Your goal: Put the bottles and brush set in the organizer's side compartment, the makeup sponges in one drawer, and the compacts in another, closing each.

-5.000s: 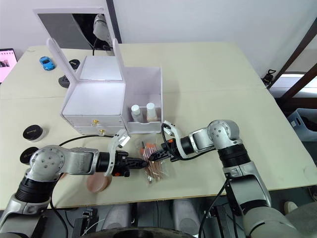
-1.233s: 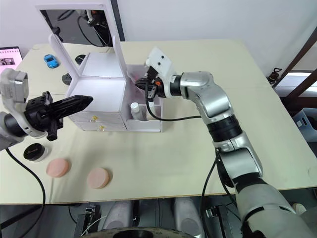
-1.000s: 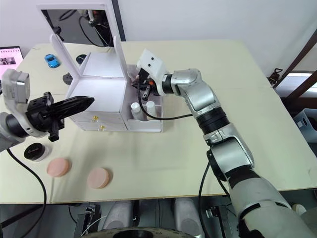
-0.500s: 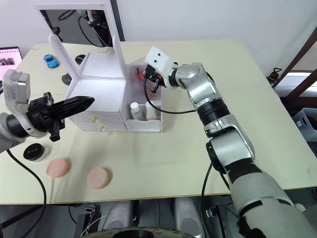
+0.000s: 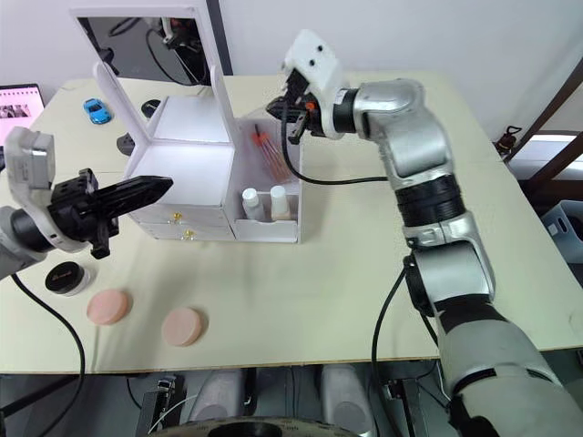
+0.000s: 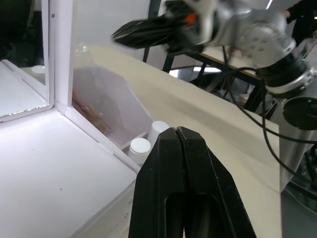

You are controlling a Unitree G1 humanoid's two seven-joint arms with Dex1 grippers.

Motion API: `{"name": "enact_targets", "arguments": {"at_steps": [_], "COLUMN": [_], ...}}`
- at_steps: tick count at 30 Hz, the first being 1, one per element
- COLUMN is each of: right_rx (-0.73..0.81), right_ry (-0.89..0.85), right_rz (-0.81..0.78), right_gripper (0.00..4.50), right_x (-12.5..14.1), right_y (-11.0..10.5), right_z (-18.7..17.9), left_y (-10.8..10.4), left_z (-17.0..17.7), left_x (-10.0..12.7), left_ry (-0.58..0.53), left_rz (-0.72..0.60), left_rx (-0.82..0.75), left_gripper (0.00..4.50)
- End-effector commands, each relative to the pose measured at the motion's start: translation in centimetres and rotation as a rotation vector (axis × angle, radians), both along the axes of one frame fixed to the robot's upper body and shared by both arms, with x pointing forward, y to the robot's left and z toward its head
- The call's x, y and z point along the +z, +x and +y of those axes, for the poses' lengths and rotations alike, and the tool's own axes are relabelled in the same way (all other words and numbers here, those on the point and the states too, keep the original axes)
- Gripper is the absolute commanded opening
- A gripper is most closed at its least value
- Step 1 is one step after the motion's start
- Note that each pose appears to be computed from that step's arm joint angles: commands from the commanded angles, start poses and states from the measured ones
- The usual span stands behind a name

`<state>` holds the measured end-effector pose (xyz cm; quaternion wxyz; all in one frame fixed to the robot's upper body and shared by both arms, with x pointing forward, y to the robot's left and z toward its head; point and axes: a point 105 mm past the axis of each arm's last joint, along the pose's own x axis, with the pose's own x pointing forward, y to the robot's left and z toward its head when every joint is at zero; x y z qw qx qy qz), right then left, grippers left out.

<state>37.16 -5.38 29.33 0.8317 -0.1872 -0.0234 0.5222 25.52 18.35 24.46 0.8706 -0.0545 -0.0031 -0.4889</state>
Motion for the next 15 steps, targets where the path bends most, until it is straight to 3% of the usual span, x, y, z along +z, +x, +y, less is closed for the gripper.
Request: {"name": "enact_targets", "arguments": {"at_steps": [1,9,10,12,15], "right_rx": [0.071,0.124,0.114,0.089,0.012], "right_ry": [0.053,0.064,0.073,0.082,0.097], "right_rz": [0.016,0.082,0.089,0.094,0.123], "right_gripper": [0.02,0.02,0.55,1.18,2.79], "right_x": [1.7,-0.6,-0.8,-1.3,-2.9], "right_y": [-2.5,-5.8,-6.0,-6.2,-6.7], "right_z": [-1.3,-5.9,-6.4,-7.4,-10.3], "left_y": [0.0,0.3,0.4,0.3,0.4], "left_z": [0.8,5.6,6.5,7.9,12.0], "left_x": [1.3,1.5,1.6,1.6,1.4], "left_ry": [0.008,0.073,0.081,0.102,0.147], "left_rz": [-0.065,-0.041,-0.037,-0.031,-0.030], "left_rx": [0.021,0.138,0.162,0.193,0.302], "left_gripper": [0.00,0.00,0.55,1.23,2.94]}}
